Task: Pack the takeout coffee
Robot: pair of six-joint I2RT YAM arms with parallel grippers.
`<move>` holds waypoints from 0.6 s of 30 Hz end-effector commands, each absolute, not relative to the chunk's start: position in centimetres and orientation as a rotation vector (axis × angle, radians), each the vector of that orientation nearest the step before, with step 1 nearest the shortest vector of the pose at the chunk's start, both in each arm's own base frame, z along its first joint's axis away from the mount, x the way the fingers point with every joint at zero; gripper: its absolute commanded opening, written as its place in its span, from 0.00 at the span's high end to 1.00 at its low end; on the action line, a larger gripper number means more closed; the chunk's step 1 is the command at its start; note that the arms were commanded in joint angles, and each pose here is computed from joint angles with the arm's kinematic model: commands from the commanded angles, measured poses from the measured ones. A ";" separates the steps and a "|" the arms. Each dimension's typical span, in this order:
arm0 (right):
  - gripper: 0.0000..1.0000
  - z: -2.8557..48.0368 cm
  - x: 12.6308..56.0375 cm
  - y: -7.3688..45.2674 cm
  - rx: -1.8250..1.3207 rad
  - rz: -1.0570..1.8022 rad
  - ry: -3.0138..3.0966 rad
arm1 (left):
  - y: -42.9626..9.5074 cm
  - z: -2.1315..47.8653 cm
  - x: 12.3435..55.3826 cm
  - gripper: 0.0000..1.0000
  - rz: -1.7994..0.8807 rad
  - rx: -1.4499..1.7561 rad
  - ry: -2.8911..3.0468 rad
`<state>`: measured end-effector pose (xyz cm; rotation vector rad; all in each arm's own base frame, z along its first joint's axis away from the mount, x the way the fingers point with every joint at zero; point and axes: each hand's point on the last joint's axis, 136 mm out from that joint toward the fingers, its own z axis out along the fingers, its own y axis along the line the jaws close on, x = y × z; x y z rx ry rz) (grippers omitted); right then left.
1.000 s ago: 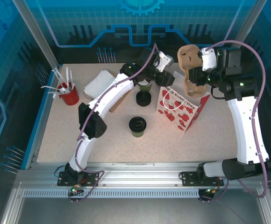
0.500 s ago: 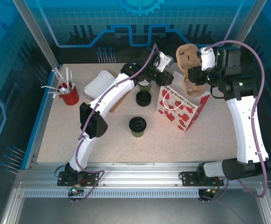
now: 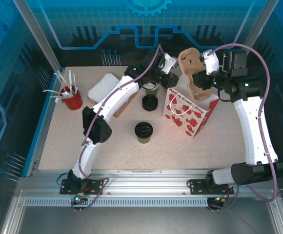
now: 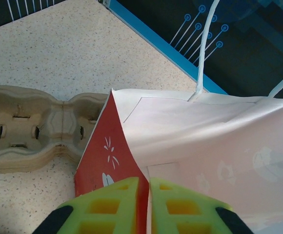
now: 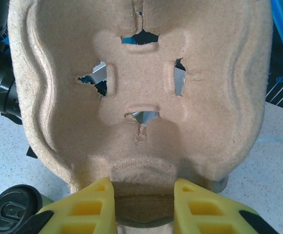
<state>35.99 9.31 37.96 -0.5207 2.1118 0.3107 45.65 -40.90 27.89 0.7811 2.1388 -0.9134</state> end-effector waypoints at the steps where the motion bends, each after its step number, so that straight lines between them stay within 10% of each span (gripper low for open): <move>1: 0.74 38.1 36.3 9.6 -0.586 0.337 2.064 | -40.8 29.4 45.7 0.87 -0.965 0.777 2.106; 18: 0.76 35.9 37.1 9.6 -0.689 0.386 2.056 | -40.1 29.8 45.5 0.99 -1.013 0.796 2.103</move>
